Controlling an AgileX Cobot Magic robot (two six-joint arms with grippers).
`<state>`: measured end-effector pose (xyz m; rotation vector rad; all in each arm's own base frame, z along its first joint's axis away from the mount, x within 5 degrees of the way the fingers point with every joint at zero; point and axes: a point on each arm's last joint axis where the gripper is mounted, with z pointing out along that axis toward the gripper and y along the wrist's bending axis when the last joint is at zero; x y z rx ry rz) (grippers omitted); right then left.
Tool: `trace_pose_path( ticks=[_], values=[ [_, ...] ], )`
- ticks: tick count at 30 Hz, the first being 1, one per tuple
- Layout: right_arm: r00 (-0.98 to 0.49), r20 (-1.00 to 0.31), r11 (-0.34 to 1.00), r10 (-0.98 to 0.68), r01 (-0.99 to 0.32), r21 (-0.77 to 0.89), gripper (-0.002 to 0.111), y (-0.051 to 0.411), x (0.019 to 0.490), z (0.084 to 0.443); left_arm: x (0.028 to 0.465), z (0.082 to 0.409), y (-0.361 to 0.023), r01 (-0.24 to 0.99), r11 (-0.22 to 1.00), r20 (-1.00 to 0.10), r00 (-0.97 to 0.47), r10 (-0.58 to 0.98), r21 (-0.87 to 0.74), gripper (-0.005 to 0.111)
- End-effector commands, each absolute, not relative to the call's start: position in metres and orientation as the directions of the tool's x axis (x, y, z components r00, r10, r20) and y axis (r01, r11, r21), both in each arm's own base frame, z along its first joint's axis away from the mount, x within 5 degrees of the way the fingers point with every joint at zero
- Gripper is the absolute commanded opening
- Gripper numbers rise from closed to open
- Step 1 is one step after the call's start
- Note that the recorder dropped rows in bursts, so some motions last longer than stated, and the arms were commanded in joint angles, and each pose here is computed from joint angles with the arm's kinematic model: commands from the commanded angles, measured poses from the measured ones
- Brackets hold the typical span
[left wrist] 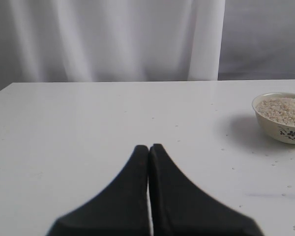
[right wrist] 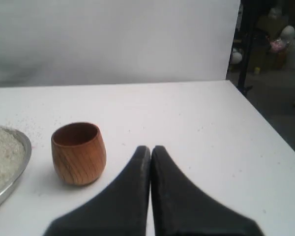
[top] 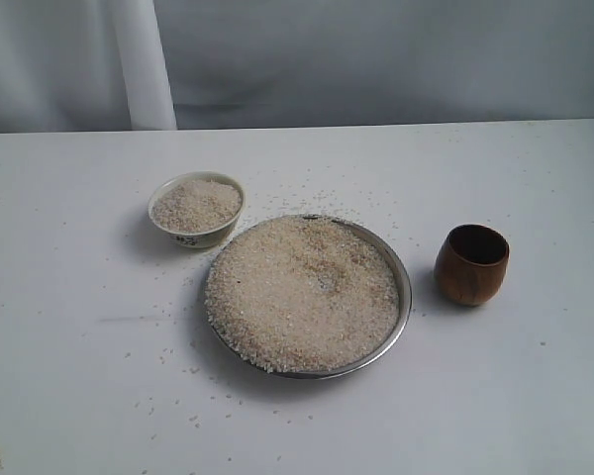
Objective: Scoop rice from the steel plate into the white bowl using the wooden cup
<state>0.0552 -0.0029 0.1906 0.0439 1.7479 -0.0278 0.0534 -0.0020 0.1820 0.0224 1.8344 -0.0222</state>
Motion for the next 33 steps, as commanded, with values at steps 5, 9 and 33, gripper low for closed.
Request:
trace_pose_path(
  ticks=[5, 9, 33],
  values=[
    [-0.246, -0.969, 0.998, 0.038, 0.054, 0.025, 0.0, -0.0029, 0.0536, 0.1828, 0.0534, 0.1821, -0.0021, 0.028, 1.0, -0.967, -0.254, 0.001, -0.007, 0.0],
    [-0.246, -0.969, 0.998, 0.041, 0.054, 0.028, 0.0, -0.0028, 0.0536, 0.1828, 0.0534, 0.1821, -0.0021, 0.028, 1.0, -0.967, -0.254, 0.001, -0.007, 0.0],
    [-0.245, -0.968, 0.998, 0.043, 0.055, 0.031, 0.0, -0.0028, 0.0536, 0.1828, 0.0534, 0.1821, -0.0021, 0.028, 1.0, -0.967, -0.254, 0.001, -0.007, 0.0]
  ],
)
